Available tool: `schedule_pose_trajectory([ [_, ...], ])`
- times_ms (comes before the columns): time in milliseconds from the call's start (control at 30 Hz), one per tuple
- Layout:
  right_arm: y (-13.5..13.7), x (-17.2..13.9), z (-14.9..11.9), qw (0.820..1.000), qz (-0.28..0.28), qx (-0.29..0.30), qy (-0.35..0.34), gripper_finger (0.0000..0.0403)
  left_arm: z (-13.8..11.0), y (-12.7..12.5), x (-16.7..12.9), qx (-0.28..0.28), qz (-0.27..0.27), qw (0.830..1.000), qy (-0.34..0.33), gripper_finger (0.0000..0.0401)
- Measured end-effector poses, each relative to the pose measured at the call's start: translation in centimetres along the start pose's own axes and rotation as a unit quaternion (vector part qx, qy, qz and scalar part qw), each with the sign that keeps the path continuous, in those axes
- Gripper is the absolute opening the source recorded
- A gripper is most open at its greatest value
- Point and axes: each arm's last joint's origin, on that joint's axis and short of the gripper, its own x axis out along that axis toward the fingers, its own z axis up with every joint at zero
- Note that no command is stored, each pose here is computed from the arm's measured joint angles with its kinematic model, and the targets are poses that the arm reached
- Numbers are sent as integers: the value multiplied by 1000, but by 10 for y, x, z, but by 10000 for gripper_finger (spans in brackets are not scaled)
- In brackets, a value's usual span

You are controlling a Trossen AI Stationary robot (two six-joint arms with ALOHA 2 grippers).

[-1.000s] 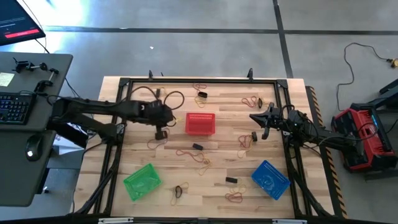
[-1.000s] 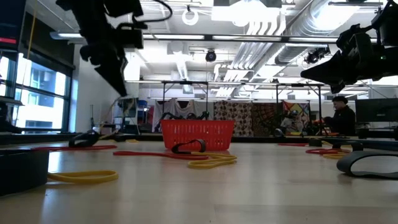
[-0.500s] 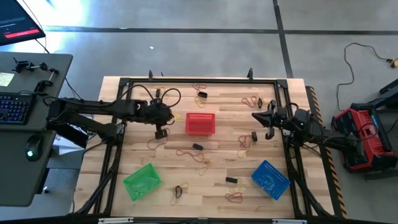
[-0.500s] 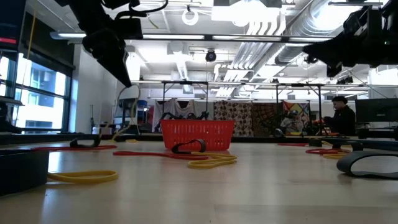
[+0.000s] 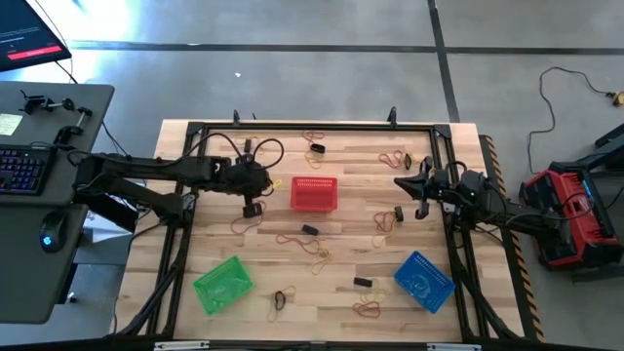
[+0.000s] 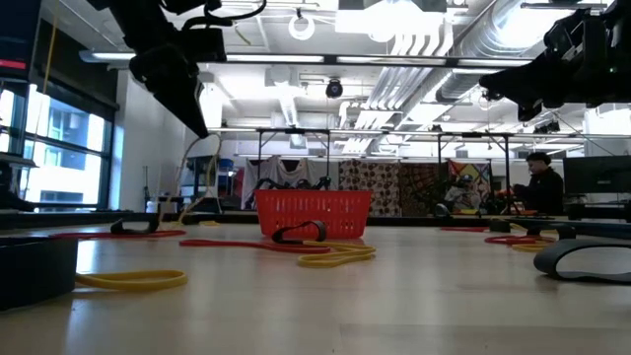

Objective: Sort rubber bands into baskets
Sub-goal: Put the yellow rubber band into the blue bin

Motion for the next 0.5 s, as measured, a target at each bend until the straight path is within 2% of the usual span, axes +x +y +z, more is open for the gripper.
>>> schedule_pose_trajectory([
  [267, 0, 0, 0, 1000, 0, -2, 2, 0, 4, 0, 0, 1, 0, 1000, -18, 0],
  [500, 0, 0, 0, 1000, 0, -2, 1, 0, 15, 0, -1, -1, -6, 997, -78, 0],
])
